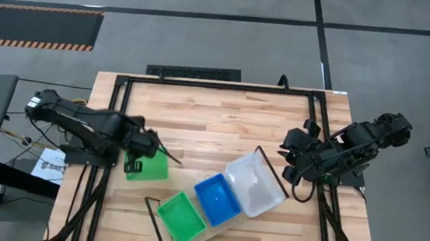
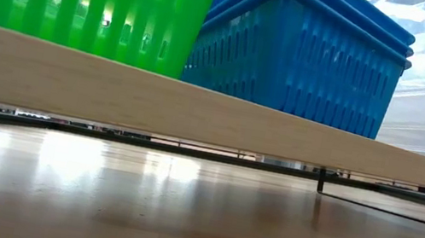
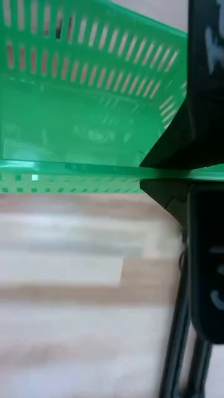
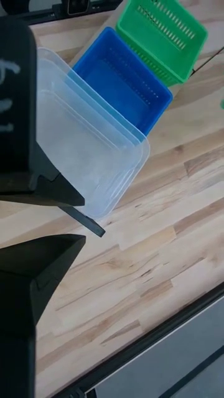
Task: Stack baskets on shelf by color
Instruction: Stack the green basket on top of the other green baskets on the shelf
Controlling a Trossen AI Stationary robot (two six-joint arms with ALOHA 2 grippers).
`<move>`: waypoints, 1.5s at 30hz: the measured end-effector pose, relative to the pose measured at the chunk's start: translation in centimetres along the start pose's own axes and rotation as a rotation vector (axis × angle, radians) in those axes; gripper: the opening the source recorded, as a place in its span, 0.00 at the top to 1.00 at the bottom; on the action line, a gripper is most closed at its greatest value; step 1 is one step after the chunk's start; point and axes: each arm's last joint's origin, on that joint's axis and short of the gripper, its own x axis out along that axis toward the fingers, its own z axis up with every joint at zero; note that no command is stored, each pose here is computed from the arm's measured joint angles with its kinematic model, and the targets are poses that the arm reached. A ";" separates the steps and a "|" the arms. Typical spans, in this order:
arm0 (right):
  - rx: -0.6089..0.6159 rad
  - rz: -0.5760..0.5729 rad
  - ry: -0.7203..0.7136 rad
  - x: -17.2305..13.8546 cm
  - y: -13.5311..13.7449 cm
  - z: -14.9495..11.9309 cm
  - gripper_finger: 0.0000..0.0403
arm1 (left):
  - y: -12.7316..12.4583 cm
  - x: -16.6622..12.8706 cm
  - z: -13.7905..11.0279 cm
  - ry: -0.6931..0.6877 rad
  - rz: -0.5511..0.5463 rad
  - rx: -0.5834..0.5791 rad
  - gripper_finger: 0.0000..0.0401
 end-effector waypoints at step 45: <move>0.057 -0.006 0.000 0.1 0.1 0.0 0.74 | -11.8 -2.3 16.4 -0.090 -0.305 0.898 1.00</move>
